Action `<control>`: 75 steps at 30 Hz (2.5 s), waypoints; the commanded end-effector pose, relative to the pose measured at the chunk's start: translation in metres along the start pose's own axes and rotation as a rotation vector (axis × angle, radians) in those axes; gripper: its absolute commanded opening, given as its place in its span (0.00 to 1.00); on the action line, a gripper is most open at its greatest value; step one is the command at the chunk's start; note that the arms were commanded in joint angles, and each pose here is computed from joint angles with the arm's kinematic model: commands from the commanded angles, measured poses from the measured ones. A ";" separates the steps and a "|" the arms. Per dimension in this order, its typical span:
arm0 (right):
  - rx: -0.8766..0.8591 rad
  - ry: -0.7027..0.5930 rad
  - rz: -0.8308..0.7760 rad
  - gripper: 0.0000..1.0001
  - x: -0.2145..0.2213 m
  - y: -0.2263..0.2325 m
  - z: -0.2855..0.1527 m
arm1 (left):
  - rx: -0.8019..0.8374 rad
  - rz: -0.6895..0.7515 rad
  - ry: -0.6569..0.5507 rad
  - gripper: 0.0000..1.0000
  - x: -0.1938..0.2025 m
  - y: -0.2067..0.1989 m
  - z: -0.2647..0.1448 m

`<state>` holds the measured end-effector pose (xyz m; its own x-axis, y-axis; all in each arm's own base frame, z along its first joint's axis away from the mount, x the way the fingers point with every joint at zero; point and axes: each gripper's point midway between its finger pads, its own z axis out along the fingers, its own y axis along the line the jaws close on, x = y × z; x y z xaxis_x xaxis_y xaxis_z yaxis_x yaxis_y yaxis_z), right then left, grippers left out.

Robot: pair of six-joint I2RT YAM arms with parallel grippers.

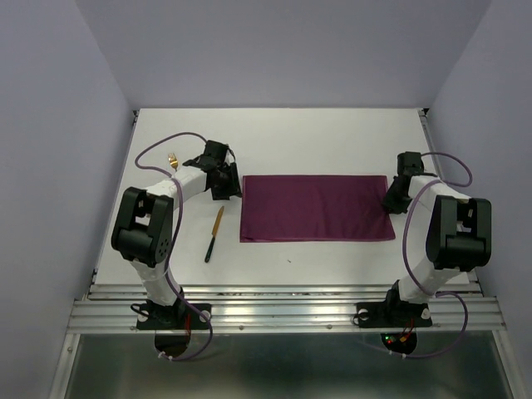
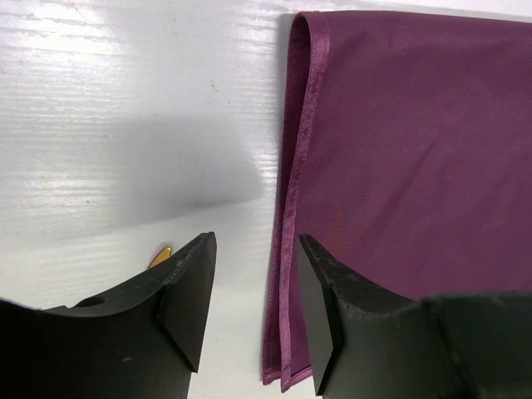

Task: Fold the napkin into a case and place the utensils inside
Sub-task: Pick up the rectangle-folded napkin from the center of the board, then fold the rectangle-folded napkin at the center of the board.

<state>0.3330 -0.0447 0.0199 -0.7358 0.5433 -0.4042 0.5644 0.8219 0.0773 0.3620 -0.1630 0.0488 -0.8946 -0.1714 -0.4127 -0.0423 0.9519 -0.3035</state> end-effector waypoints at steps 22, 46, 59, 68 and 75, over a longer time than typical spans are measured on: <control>-0.112 -0.160 0.001 0.01 -0.031 0.020 -0.050 | -0.027 -0.033 0.053 0.54 0.032 -0.004 0.034; -0.470 -0.138 -0.188 0.01 0.053 0.209 -0.145 | 0.055 -0.031 0.064 0.50 0.031 -0.023 0.038; -0.609 -0.068 -0.390 0.01 0.129 0.326 -0.159 | 0.091 -0.053 0.073 0.49 0.035 -0.030 0.035; -0.673 0.009 -0.405 0.01 0.153 0.366 -0.147 | 0.069 -0.058 0.062 0.49 0.032 -0.027 0.029; -0.663 0.016 -0.396 0.01 0.156 0.362 -0.141 | 0.050 -0.059 0.032 0.48 0.021 -0.022 0.015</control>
<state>0.3607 0.3515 0.0946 -0.8664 0.1494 -0.4764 -0.0673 0.9105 0.4079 0.3625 -0.2050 0.0268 -0.8985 -0.2252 -0.3768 -0.0552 0.9095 -0.4120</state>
